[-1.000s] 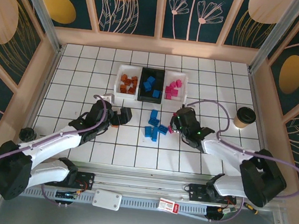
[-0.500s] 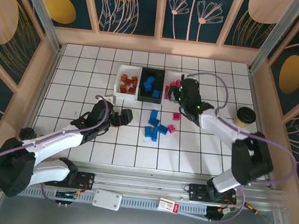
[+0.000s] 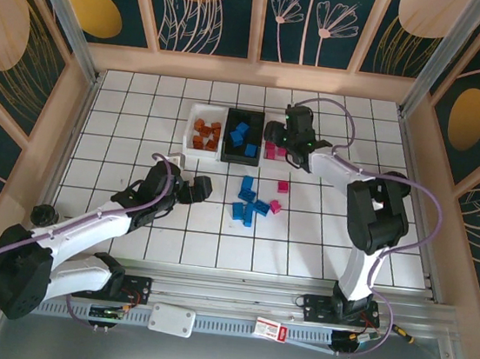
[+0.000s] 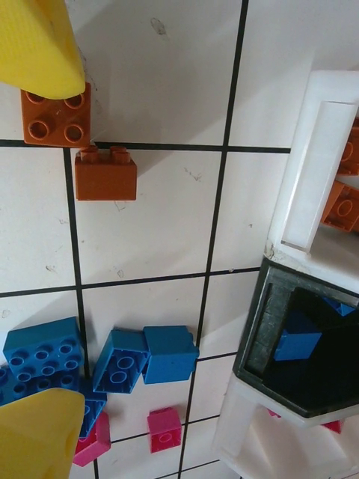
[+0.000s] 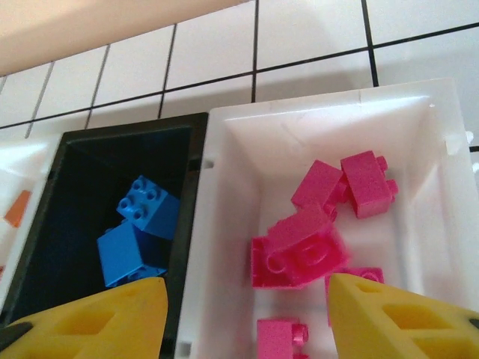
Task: Sort the legos into containers by color
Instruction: Place the lego in the container, then pick up the lego from the center of the table.
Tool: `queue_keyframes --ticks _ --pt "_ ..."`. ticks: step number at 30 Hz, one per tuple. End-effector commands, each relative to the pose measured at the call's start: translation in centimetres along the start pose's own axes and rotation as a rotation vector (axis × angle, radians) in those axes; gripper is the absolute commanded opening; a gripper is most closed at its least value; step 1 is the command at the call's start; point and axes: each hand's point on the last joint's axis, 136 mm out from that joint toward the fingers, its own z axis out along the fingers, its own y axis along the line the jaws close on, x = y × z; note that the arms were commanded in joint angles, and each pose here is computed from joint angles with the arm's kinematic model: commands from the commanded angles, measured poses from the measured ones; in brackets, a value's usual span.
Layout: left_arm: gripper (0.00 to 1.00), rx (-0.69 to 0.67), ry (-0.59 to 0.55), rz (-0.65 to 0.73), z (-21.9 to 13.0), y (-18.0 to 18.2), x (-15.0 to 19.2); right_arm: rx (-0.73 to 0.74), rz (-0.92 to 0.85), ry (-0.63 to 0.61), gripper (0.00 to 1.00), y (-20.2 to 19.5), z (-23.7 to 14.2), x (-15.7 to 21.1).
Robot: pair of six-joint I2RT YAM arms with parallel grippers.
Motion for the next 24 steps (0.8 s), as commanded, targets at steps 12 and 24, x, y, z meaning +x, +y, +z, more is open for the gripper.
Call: queue_keyframes --ticks 12,24 --pt "0.99 -0.044 -0.002 0.005 0.0 1.0 0.3 -0.153 -0.102 0.228 0.61 3.7 -12.5 16.5" --pt "0.98 -0.051 0.025 0.000 1.0 1.3 1.0 -0.190 -0.194 0.414 0.63 6.1 -12.2 25.5"
